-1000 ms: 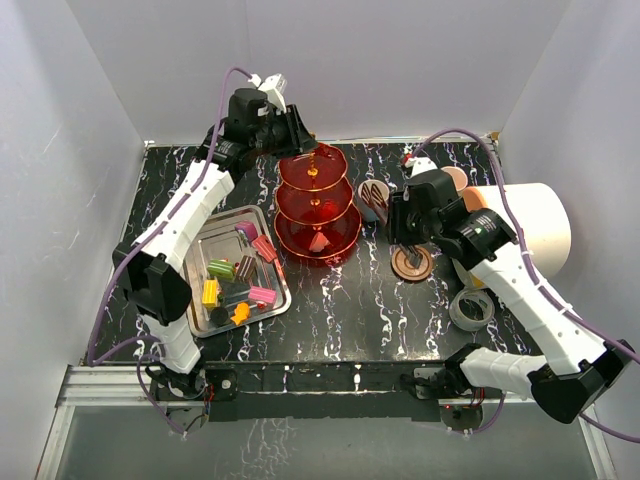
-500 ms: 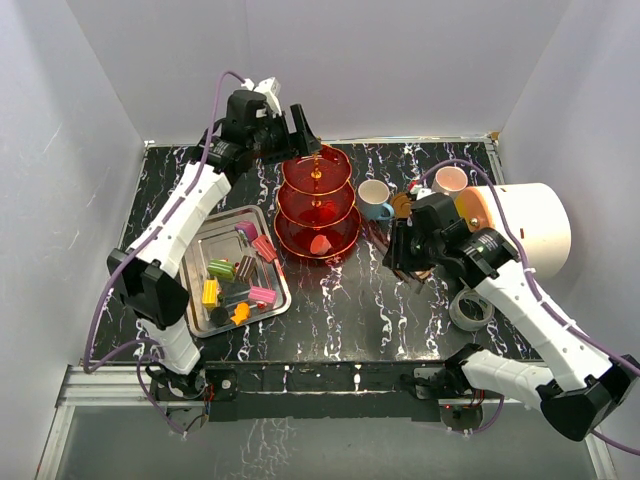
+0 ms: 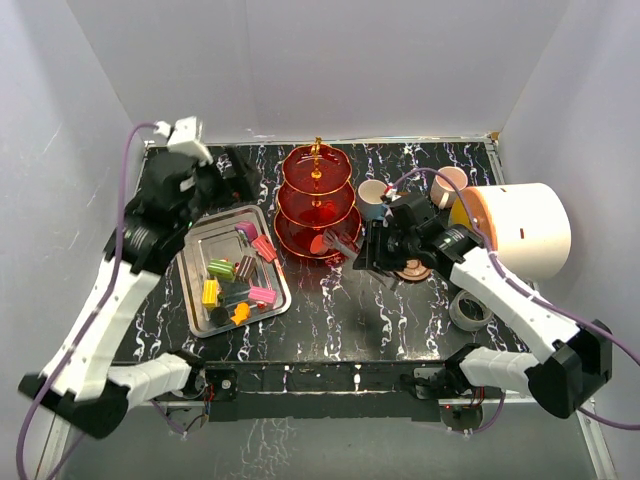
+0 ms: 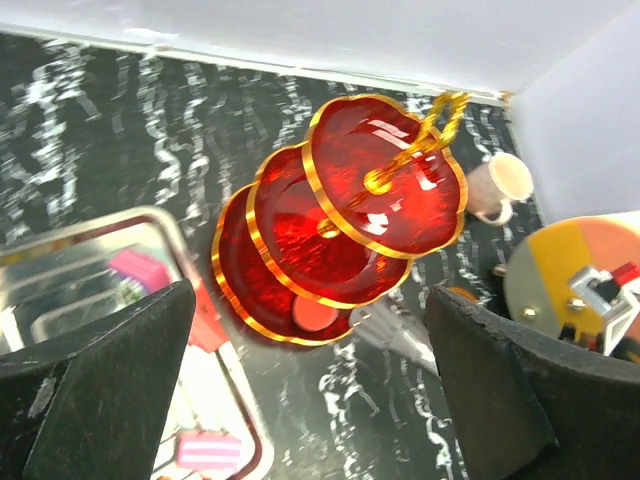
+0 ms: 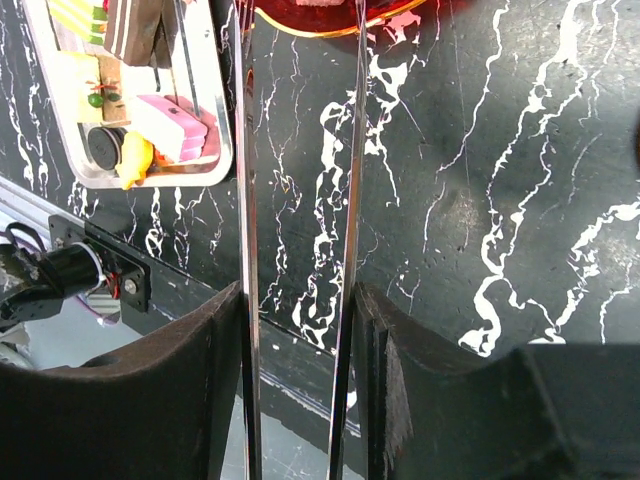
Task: Serve the afternoon tea
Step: Adjust the desert table at the center of the board.
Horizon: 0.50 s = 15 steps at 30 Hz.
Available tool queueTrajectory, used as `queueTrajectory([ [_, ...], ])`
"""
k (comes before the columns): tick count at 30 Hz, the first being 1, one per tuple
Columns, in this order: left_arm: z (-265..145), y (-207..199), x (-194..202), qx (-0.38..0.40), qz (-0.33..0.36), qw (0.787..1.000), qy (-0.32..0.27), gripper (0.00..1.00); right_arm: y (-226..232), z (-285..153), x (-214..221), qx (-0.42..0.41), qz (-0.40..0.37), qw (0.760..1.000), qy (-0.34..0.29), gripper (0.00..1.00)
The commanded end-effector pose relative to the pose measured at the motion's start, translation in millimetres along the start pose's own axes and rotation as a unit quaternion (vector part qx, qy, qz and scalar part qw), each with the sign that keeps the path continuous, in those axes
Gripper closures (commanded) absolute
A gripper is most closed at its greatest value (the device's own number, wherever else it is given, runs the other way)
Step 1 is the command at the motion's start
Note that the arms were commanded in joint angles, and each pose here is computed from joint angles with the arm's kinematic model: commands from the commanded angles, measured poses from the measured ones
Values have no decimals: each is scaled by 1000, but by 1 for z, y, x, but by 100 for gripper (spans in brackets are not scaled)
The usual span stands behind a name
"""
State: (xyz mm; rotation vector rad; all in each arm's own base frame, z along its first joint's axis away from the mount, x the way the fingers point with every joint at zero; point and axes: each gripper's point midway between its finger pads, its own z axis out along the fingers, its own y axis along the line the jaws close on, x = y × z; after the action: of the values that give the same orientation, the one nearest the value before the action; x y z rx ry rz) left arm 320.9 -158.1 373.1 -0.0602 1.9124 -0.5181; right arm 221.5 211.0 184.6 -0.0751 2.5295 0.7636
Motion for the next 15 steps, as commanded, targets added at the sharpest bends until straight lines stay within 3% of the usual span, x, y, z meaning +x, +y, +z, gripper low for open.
queueTrajectory([
  [1,-37,59,25,-110,14,994,-17,1,13,14,-16,-30,-4,999,-17,58],
  [7,-69,107,66,-188,21,982,-6,1,10,33,-15,-29,-5,1000,-3,58],
  [15,-81,131,96,-225,24,974,10,1,-3,52,-12,-3,-6,1000,15,58],
])
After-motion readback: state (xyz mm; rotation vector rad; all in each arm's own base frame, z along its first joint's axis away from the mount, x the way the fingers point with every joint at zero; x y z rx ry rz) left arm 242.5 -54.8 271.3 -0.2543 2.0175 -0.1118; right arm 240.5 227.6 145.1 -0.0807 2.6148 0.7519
